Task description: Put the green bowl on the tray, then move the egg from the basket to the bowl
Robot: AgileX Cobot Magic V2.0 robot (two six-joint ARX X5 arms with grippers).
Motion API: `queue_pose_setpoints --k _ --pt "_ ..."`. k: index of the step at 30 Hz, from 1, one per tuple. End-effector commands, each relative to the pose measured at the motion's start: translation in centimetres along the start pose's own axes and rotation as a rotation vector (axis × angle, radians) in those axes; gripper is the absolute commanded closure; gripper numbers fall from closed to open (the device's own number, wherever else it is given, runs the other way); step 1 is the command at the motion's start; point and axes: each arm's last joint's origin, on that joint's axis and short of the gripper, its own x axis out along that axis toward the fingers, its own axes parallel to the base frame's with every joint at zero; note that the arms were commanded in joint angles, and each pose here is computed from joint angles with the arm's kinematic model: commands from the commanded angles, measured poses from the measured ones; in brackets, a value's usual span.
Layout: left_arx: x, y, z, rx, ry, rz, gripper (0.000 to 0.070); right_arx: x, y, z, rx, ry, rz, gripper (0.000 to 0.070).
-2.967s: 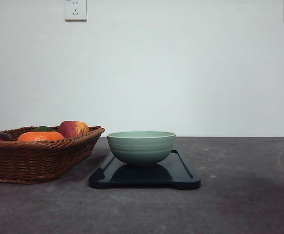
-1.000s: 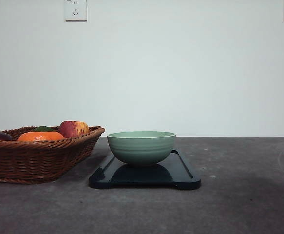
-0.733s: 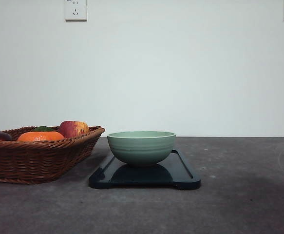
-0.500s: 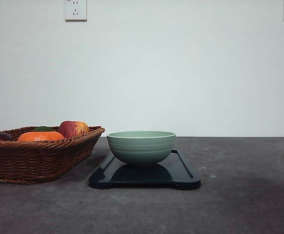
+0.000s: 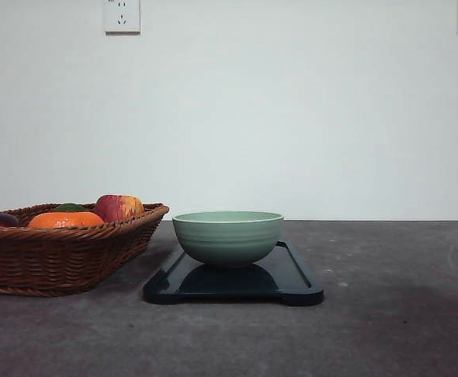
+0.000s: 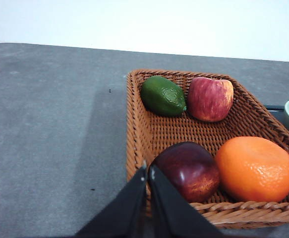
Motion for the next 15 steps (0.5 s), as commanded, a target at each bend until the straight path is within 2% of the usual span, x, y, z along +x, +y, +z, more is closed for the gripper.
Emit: queue_pose_setpoints --k 1,15 --pt "0.18 0.07 -0.48 0.01 0.004 0.004 0.07 0.02 0.01 -0.02 -0.003 -0.008 0.001 0.0682" --pt "0.18 0.07 -0.48 0.01 0.004 0.004 0.07 0.02 0.01 -0.02 -0.003 -0.008 0.0 0.0682"
